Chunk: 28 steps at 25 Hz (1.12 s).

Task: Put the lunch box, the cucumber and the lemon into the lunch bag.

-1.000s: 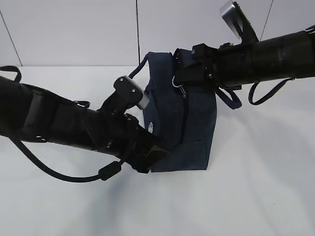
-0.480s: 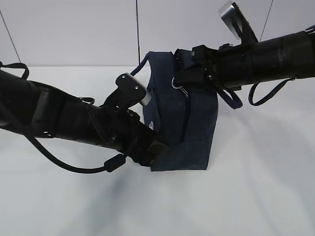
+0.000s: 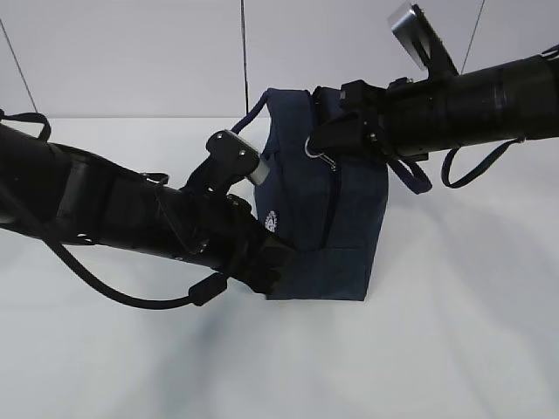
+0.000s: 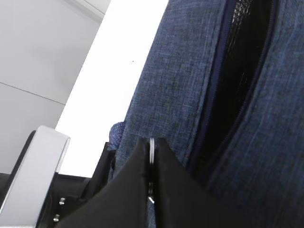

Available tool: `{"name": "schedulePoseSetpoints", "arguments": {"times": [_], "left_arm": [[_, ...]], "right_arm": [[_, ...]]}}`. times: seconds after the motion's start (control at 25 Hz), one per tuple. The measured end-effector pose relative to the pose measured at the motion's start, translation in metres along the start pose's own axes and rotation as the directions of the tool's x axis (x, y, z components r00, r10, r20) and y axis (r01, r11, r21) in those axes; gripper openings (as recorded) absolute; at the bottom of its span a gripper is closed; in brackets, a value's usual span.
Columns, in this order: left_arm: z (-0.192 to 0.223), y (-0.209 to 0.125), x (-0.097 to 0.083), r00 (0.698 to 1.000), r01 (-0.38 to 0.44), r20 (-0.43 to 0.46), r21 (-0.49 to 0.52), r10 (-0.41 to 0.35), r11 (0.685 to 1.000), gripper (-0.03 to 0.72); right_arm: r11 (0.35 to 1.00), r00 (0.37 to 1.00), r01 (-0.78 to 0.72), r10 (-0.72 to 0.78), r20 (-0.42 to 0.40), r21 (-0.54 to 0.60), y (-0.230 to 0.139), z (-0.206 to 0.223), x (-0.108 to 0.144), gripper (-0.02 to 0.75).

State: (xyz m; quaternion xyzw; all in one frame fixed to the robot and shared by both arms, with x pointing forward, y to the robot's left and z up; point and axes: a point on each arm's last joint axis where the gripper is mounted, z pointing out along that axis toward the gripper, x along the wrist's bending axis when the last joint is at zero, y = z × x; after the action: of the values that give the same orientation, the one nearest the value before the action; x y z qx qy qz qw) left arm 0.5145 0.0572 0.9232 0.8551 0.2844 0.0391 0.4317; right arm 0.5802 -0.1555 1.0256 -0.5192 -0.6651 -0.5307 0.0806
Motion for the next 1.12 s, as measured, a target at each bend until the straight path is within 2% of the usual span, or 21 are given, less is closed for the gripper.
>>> {"name": "schedulePoseSetpoints", "arguments": {"times": [0.16,0.36,0.6,1.12], "left_arm": [[0.000,0.000,0.000,1.000,0.000,0.000,0.000,0.000,1.000,-0.007],[0.000,0.000,0.000,1.000,0.000,0.000,0.000,0.000,1.000,-0.008],[0.000,0.001,0.000,1.000,0.000,0.001,-0.002,0.000,1.000,-0.008],[0.000,0.002,0.000,1.000,0.007,-0.001,-0.007,-0.007,1.000,-0.009]], "right_arm": [[1.000,1.000,-0.022,0.022,0.003,-0.002,0.000,0.000,-0.001,0.001],[0.999,0.998,-0.021,0.024,0.050,-0.049,0.008,-0.005,-0.003,0.001],[0.992,0.992,-0.105,0.110,0.068,-0.074,0.011,-0.009,-0.008,0.001],[0.972,0.979,-0.191,0.199,0.042,-0.136,0.027,-0.009,-0.005,0.001]]}}
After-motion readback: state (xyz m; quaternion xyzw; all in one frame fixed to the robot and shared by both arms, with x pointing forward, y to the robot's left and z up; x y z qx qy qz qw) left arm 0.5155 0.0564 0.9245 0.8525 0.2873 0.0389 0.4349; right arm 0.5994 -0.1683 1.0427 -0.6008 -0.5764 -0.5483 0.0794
